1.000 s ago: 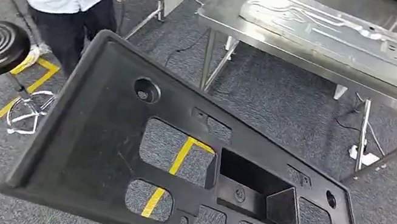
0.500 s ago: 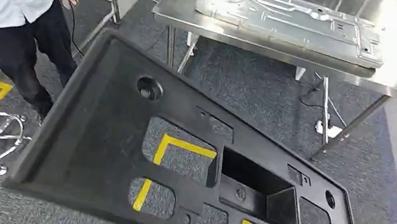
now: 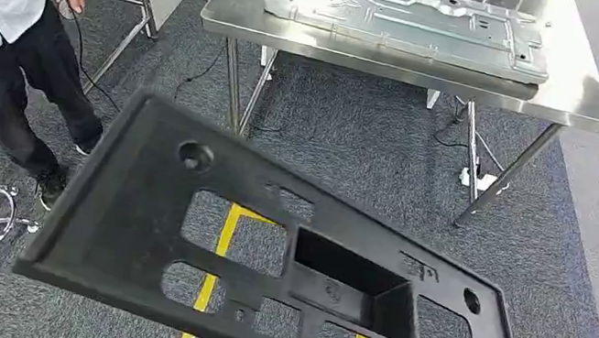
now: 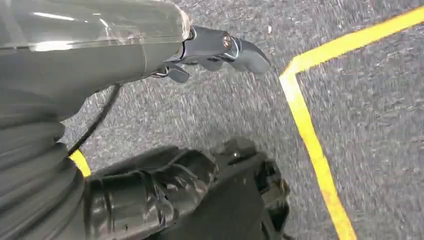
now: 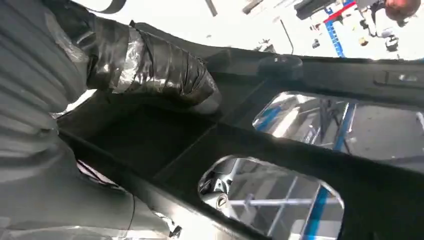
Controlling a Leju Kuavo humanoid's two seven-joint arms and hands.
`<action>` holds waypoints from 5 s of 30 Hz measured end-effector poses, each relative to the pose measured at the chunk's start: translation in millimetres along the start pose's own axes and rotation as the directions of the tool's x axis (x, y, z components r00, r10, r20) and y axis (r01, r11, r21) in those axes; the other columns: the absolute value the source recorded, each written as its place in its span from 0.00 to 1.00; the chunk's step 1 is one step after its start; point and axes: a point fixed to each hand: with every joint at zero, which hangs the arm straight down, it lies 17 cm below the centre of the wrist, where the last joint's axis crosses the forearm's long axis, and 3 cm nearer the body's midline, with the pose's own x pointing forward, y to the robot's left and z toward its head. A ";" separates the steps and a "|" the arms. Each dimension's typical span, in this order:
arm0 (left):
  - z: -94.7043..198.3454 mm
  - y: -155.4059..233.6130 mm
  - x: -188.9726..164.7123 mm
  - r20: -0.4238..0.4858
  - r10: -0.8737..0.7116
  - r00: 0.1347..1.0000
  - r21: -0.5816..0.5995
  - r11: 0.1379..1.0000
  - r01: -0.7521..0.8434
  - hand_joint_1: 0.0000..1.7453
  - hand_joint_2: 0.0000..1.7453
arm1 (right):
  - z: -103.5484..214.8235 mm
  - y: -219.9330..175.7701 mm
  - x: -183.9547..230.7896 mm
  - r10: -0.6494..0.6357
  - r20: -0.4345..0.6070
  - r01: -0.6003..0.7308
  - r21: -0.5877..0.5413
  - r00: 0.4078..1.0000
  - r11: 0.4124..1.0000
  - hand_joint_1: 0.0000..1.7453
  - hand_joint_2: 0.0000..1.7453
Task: Take the parts from the cabinet and place them on the table.
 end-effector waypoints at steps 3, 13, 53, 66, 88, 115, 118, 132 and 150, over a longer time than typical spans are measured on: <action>0.6 -1.2 -0.9 -0.001 -0.001 1.000 -0.005 1.000 0.001 0.00 1.00 | 1.1 4.8 3.7 0.018 0.022 -0.019 0.022 1.000 1.000 1.00 1.00; 1.9 -4.1 -1.3 0.006 0.001 1.000 -0.022 1.000 -0.001 0.00 1.00 | 8.5 15.7 3.8 0.002 0.012 -0.003 0.051 1.000 0.999 1.00 1.00; 0.1 -0.6 3.5 0.031 -0.020 0.999 -0.023 1.000 0.021 0.00 1.00 | -11.5 12.8 25.8 -0.120 0.030 0.121 -0.030 0.992 0.992 1.00 1.00; 0.0 -1.2 3.8 0.032 -0.021 0.999 -0.028 0.999 0.022 0.00 1.00 | -16.9 14.7 35.7 -0.136 0.062 0.138 -0.035 0.989 0.990 1.00 1.00; -1.1 -2.3 7.4 0.043 -0.037 0.998 -0.043 0.998 0.039 0.00 1.00 | -25.5 16.2 48.6 -0.152 0.120 0.158 -0.043 0.981 0.986 1.00 1.00; -0.2 -2.2 5.1 0.044 -0.047 0.998 -0.049 0.998 0.049 0.00 1.00 | -27.6 17.6 53.9 -0.162 0.138 0.170 -0.043 0.977 0.985 1.00 1.00; -1.2 -1.8 7.4 0.047 -0.048 0.998 -0.049 0.998 0.050 0.00 1.00 | -28.7 18.4 54.5 -0.164 0.145 0.171 -0.044 0.976 0.984 1.00 1.00; -0.5 -0.7 4.5 0.044 -0.052 0.998 -0.048 0.997 0.054 0.00 1.00 | -28.7 19.4 56.4 -0.170 0.148 0.178 -0.042 0.974 0.983 1.00 1.00; -1.5 -1.7 7.6 0.051 -0.063 0.997 -0.054 0.996 0.066 0.00 1.00 | -27.4 22.2 56.8 -0.167 0.160 0.174 -0.030 0.973 0.984 1.00 1.00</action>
